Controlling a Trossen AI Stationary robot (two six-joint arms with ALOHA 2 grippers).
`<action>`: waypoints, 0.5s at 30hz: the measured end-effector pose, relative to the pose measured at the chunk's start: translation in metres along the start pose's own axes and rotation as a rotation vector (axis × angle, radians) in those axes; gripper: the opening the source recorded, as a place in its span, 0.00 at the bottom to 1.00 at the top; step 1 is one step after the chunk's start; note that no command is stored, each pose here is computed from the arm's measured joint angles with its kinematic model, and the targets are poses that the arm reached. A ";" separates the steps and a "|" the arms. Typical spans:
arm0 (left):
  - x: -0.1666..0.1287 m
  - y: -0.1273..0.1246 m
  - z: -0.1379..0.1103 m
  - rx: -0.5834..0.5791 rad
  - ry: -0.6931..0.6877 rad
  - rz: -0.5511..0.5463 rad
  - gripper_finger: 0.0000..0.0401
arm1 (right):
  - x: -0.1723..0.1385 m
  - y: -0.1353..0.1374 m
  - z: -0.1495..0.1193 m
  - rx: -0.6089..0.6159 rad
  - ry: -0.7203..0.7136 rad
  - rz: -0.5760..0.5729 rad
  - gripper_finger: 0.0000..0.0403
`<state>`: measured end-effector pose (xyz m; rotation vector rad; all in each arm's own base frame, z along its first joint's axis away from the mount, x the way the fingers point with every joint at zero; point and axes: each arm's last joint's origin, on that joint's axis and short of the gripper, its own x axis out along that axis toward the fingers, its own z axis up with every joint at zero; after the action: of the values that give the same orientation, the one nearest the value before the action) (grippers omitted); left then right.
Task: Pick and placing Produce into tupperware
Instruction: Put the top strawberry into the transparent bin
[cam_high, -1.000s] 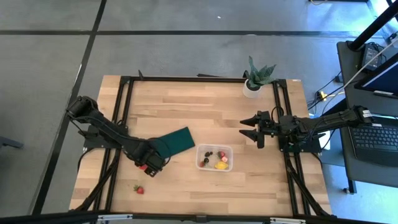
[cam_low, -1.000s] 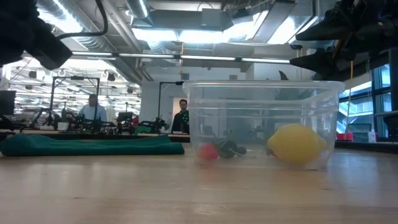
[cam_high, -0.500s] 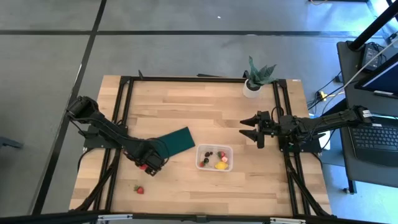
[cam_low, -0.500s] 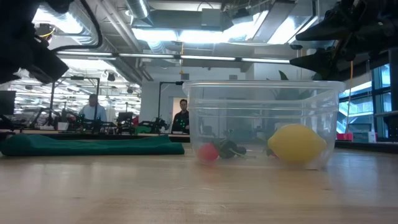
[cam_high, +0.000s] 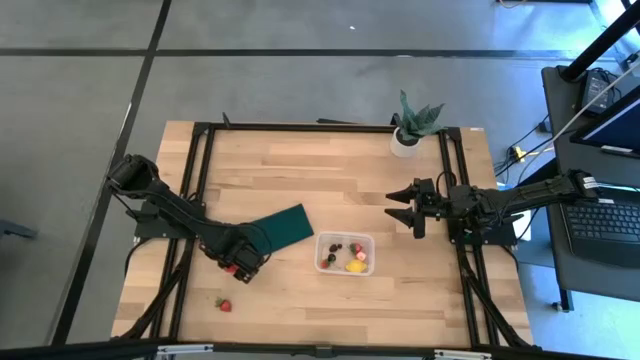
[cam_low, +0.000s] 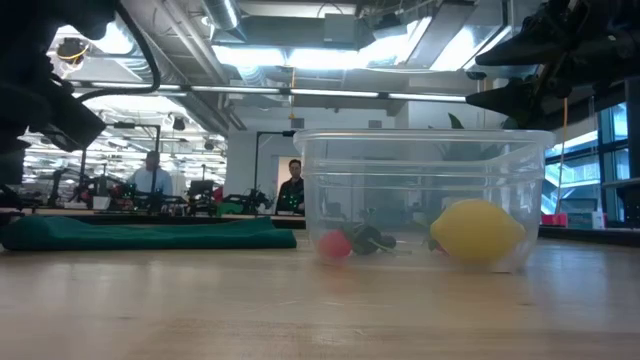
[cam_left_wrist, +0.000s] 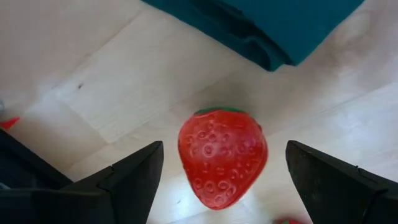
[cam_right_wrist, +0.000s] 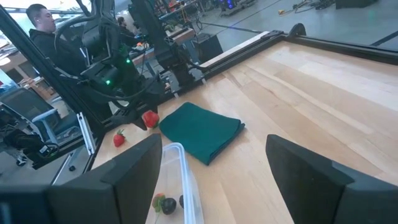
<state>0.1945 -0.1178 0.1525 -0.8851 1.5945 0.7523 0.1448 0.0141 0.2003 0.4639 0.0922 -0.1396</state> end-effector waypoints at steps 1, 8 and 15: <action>0.001 0.000 0.000 0.000 0.005 0.002 0.82 | 0.000 0.000 0.000 -0.001 0.000 0.000 0.72; 0.005 0.004 0.000 -0.022 0.013 0.015 0.82 | 0.000 0.000 0.000 -0.001 0.000 0.000 0.72; 0.005 0.002 0.001 -0.018 0.011 -0.008 0.75 | 0.000 0.000 0.000 -0.001 0.000 0.000 0.72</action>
<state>0.1926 -0.1170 0.1475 -0.9092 1.5959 0.7580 0.1448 0.0141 0.2003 0.4628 0.0922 -0.1391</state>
